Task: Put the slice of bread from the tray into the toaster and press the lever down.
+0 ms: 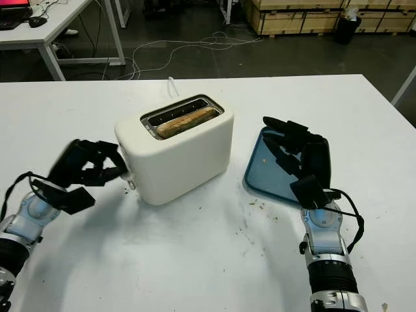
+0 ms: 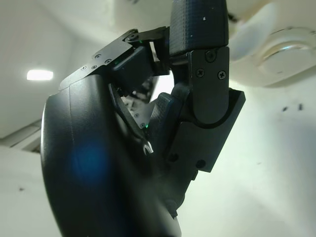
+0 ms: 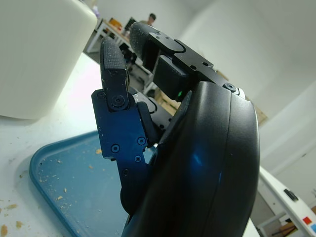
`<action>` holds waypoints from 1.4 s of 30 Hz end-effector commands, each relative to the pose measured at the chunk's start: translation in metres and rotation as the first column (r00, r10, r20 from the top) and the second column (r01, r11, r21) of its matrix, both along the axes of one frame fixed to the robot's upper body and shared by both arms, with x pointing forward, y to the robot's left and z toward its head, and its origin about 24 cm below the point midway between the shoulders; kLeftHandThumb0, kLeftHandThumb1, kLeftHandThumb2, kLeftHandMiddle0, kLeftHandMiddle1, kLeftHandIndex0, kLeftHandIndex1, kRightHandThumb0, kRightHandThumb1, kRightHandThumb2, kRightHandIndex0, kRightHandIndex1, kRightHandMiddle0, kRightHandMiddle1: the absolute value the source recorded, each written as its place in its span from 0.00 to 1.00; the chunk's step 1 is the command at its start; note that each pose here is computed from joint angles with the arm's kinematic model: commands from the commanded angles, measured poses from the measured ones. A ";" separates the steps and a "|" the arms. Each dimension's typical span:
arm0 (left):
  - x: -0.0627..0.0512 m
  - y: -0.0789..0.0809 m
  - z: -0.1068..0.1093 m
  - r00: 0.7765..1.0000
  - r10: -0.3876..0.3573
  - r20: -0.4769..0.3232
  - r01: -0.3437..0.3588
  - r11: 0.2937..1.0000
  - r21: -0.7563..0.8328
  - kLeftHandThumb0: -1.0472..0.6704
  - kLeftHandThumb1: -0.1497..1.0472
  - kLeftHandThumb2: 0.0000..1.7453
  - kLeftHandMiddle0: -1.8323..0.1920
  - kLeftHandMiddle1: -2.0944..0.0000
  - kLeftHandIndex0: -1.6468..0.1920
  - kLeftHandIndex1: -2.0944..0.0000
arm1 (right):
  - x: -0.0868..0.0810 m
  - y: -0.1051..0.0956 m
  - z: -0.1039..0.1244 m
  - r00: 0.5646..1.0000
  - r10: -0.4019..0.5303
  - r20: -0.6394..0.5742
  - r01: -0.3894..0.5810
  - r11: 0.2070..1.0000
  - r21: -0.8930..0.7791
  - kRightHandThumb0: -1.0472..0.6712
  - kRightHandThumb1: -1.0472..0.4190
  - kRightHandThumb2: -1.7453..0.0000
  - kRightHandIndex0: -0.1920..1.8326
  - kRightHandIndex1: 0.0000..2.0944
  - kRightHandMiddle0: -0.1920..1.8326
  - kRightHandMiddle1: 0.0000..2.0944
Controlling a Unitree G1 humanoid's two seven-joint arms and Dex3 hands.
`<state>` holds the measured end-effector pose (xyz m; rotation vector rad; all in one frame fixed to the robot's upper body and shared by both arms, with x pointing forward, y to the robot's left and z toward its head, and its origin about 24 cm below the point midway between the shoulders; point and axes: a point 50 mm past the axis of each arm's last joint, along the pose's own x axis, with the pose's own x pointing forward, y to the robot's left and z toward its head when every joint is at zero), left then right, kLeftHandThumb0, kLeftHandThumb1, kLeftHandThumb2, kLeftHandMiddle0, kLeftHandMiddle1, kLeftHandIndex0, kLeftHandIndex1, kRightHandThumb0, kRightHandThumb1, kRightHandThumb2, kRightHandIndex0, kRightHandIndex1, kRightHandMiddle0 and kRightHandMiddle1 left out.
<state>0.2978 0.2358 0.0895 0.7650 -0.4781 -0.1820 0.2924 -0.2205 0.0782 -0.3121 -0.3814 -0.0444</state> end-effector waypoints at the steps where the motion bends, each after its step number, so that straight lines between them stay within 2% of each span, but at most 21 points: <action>1: -0.001 0.002 0.008 0.999 0.000 0.040 0.001 1.000 -0.025 0.00 0.89 0.38 0.24 0.17 0.38 0.34 | 0.001 0.001 0.003 1.000 0.008 0.010 -0.008 1.000 -0.006 0.35 0.09 0.91 0.62 0.00 0.55 0.00; 5: -0.003 0.007 0.016 0.997 0.007 0.072 -0.006 1.000 -0.021 0.00 0.89 0.37 0.28 0.17 0.41 0.30 | 0.002 0.001 0.004 1.000 0.029 0.006 -0.029 1.000 -0.011 0.34 0.09 0.91 0.61 0.00 0.55 0.00; 9: -0.006 0.019 0.023 0.996 0.008 0.084 -0.009 1.000 0.011 0.00 0.89 0.35 0.38 0.17 0.50 0.26 | 0.002 -0.001 0.008 0.995 0.097 -0.023 -0.096 0.995 0.019 0.34 0.09 0.91 0.58 0.00 0.53 0.00; 12: -0.010 0.031 0.030 0.996 0.043 0.078 -0.049 0.995 0.085 0.00 0.89 0.36 0.37 0.17 0.54 0.19 | 0.002 -0.007 0.017 0.985 0.169 -0.040 -0.168 0.986 0.015 0.33 0.09 0.92 0.57 0.00 0.53 0.00; 15: -0.011 0.040 0.037 0.994 0.088 0.064 -0.097 0.983 0.154 0.00 0.89 0.38 0.36 0.17 0.53 0.17 | 0.000 -0.013 0.029 0.970 0.235 -0.066 -0.236 0.972 -0.004 0.32 0.09 0.93 0.57 0.00 0.53 0.00; 21: -0.007 0.046 0.039 0.990 0.137 0.043 -0.143 0.967 0.212 0.00 0.89 0.40 0.39 0.17 0.54 0.17 | -0.001 -0.027 0.058 0.939 0.338 -0.062 -0.342 0.936 -0.079 0.32 0.09 0.96 0.59 0.01 0.53 0.00; 27: 0.001 0.042 0.025 0.985 0.170 0.018 -0.170 0.966 0.194 0.00 0.89 0.39 0.41 0.17 0.53 0.17 | 0.005 -0.037 0.070 0.947 0.311 -0.081 -0.320 0.934 -0.156 0.32 0.09 0.97 0.59 0.01 0.54 0.00; 30: 0.005 0.040 0.021 0.982 0.190 0.003 -0.185 0.954 0.236 0.00 0.89 0.40 0.38 0.17 0.50 0.17 | 0.007 -0.037 0.067 0.954 0.287 -0.089 -0.300 0.933 -0.198 0.33 0.09 0.98 0.59 0.01 0.54 0.00; 35: 0.007 0.036 0.018 0.981 0.192 0.023 -0.191 0.947 0.259 0.00 0.89 0.43 0.30 0.17 0.44 0.17 | 0.010 -0.033 0.059 0.964 0.253 -0.082 -0.265 0.933 -0.244 0.34 0.09 0.98 0.60 0.01 0.54 0.00; 42: 0.006 0.034 0.019 0.980 0.195 0.045 -0.200 0.944 0.262 0.00 0.89 0.45 0.29 0.17 0.46 0.17 | 0.010 -0.024 0.050 0.976 0.213 -0.040 -0.214 0.925 -0.314 0.37 0.09 0.99 0.61 0.01 0.55 0.00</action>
